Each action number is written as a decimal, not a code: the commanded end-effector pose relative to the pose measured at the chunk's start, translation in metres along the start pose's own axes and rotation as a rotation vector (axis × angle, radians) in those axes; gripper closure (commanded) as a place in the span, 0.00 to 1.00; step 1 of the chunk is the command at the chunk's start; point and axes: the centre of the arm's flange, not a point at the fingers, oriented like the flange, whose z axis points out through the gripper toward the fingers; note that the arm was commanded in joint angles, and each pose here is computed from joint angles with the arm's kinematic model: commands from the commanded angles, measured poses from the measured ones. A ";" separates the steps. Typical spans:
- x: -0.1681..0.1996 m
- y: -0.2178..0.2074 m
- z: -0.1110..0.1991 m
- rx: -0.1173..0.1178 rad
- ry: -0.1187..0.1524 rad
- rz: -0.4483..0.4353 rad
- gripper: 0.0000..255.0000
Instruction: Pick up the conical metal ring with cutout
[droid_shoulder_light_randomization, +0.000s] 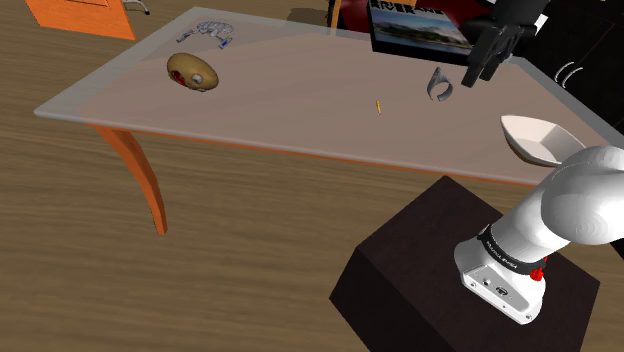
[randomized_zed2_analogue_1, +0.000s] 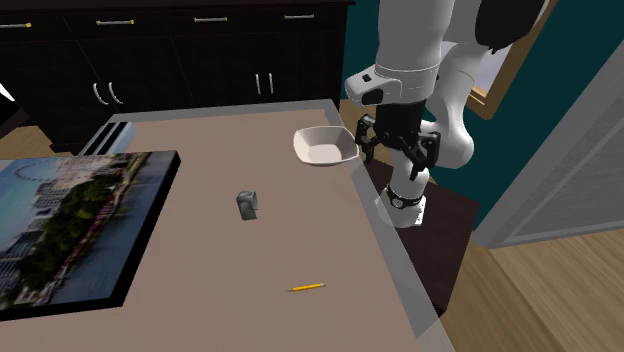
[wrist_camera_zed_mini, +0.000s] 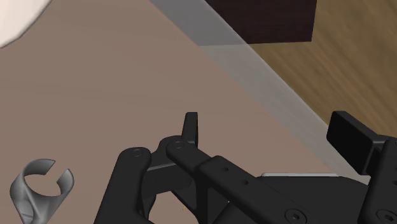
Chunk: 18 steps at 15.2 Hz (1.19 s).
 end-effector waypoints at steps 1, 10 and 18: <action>0.000 0.000 0.000 0.000 0.000 0.000 0.00; 0.057 0.094 0.025 -0.035 0.023 -0.085 0.00; 0.115 0.173 0.044 -0.065 0.044 -0.161 0.00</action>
